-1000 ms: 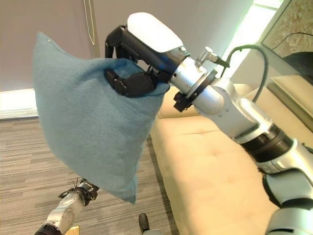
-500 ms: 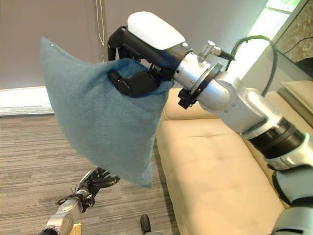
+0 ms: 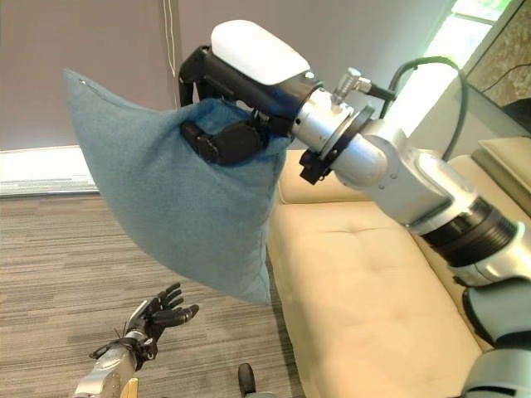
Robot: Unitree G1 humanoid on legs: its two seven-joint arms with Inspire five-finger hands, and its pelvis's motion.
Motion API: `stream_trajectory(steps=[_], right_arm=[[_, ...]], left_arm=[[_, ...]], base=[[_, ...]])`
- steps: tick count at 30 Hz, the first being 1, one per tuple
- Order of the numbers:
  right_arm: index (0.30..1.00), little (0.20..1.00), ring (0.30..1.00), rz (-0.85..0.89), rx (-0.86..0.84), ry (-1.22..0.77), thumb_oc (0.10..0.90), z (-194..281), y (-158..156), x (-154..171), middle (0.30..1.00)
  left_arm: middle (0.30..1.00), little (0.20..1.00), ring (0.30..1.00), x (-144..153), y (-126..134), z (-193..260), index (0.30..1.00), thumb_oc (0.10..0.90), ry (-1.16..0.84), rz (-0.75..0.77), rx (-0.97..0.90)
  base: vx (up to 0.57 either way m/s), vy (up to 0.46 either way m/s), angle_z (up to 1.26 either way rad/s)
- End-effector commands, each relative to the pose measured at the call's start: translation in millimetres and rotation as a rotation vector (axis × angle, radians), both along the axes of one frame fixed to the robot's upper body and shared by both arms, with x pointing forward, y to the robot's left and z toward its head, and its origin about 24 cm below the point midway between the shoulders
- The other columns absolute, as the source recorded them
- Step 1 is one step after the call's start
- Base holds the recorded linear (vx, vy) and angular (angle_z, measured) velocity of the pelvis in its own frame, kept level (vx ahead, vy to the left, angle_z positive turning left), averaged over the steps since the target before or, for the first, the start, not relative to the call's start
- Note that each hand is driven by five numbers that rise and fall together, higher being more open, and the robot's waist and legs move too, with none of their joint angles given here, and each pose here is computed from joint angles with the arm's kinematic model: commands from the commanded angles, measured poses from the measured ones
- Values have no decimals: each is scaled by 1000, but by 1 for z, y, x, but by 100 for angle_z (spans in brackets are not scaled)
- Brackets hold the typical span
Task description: Pick up all the scattered cushions and arrange them neatly on the sofa.
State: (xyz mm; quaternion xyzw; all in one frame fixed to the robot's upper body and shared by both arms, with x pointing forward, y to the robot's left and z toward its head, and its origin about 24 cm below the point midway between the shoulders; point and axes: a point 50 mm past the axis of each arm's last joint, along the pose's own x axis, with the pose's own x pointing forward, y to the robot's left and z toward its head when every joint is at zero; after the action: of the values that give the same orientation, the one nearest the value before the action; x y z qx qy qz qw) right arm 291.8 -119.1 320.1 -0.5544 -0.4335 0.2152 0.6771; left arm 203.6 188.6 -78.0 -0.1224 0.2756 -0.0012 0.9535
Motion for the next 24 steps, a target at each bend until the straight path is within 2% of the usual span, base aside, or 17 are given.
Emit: stream_trajectory(steps=[1,8,13,14,24], right_arm=[[300,300,300,57,316,-313,400,92,-16,-32,300],[300,300,300,16,297,-308,400,92,-18,-26,300],[300,300,300,16,297,-308,400,92,-18,-26,300],[300,300,300,-11,277,-290,400,92,-16,-19,300],[300,300,300,-30,265,-272,400,92,-15,-14,300]], left_arm=[[900,900,900,25,-8,28,900,800,-180,-53,-107],[900,900,900,21,-30,22,900,800,-131,-86,-298],[900,900,900,21,-30,22,900,800,-131,-86,-298],[900,900,900,13,-41,13,900,800,-81,-192,-319],[900,900,900,4,-54,4,900,800,-18,-286,-363]], base=[[0,0,0],[0,0,0],[0,0,0],[0,0,0],[3,3,0]])
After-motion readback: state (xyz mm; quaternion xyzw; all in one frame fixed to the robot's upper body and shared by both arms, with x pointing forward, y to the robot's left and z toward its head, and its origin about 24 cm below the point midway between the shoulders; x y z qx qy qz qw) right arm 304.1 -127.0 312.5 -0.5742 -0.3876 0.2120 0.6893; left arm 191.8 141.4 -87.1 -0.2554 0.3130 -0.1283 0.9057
